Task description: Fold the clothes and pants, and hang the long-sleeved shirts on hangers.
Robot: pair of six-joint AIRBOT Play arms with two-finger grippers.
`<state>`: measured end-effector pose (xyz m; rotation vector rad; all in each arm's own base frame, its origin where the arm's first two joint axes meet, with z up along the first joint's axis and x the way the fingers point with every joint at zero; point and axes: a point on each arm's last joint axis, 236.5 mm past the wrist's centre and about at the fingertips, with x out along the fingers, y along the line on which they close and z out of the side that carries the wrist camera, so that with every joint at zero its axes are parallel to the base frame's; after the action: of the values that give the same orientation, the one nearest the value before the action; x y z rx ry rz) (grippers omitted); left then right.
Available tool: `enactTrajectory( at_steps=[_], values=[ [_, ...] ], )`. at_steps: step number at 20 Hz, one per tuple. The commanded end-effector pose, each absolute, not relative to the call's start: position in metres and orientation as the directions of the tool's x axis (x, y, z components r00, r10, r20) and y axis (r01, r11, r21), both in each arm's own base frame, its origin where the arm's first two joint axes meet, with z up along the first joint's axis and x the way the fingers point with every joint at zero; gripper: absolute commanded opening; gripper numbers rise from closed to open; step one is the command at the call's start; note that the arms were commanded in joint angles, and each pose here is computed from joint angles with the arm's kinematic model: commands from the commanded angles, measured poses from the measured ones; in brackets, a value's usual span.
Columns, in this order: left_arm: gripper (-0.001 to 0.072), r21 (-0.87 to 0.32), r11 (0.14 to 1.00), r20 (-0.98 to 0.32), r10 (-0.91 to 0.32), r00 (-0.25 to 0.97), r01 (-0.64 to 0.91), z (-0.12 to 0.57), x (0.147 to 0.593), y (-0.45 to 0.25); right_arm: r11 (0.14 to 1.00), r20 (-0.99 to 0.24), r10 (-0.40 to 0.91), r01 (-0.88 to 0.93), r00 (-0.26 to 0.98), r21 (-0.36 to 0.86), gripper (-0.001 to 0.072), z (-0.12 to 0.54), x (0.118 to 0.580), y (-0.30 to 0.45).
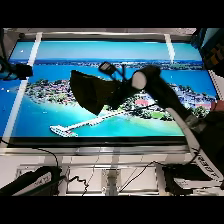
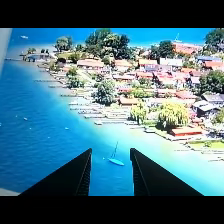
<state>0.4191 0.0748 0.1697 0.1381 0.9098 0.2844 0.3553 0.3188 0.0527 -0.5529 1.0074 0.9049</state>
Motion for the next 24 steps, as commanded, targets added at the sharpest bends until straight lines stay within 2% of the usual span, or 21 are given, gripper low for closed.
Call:
enactTrajectory(
  at_steps=[1,2,8,12,13,14,15,17,19,22,24],
  values=[
    [0.0313,0.279,0.946,-0.776,0.323,0.541,-0.164,0.155,0.414,0.081,0.321,-0.86,0.399,-0.927,0.318,-0.194,0.0628,0.001,0.369,0.37],
    [0.0312,0.282,0.945,-0.78,0.325,0.535,-0.164,0.152,0.413,0.082,0.291,-0.854,0.4,-0.93,0.333,-0.226,0.071,-0.013,0.375,0.379],
    [0.0312,0.296,0.94,-0.771,0.339,0.539,-0.167,0.148,0.419,0.088,0.291,-0.849,0.376,-0.917,0.372,-0.273,0.0706,-0.062,0.402,0.383],
    [0.0313,0.296,0.941,-0.767,0.337,0.546,-0.165,0.147,0.422,0.087,0.276,-0.812,0.37,-0.887,0.453,-0.369,0.0683,-0.068,0.428,0.38],
    [0.0312,0.296,0.941,-0.767,0.337,0.546,-0.165,0.147,0.422,0.087,0.27,-0.813,0.352,-0.882,0.463,-0.386,0.0655,-0.07,0.433,0.373],
    [0.0312,0.296,0.941,-0.767,0.337,0.546,-0.165,0.147,0.422,0.087,0.267,-0.816,0.332,-0.877,0.474,-0.4,0.0568,-0.07,0.439,0.366],
    [0.0313,0.296,0.941,-0.767,0.337,0.546,-0.165,0.147,0.423,0.087,0.262,-0.818,0.308,-0.87,0.486,-0.418,0.0512,-0.068,0.445,0.355],
    [0.0312,0.296,0.941,-0.764,0.337,0.551,-0.165,0.147,0.424,0.087,0.272,-0.823,0.269,-0.859,0.5,-0.433,0.0311,-0.057,0.456,0.338],
    [0.0312,0.295,0.941,-0.762,0.336,0.553,-0.164,0.148,0.424,0.087,0.298,-0.807,0.263,-0.84,0.529,-0.453,0.0061,-0.03,0.468,0.329],
    [0.0312,0.292,0.942,-0.764,0.332,0.553,-0.163,0.147,0.424,0.086,0.349,-0.722,0.314,-0.782,0.617,-0.517,0.0041,0.039,0.486,0.33],
    [0.0312,0.27,0.95,-0.771,0.312,0.554,-0.159,0.146,0.424,0.081,0.415,-0.644,0.351,-0.73,0.679,-0.543,0.004,0.093,0.496,0.331]
  ],
)
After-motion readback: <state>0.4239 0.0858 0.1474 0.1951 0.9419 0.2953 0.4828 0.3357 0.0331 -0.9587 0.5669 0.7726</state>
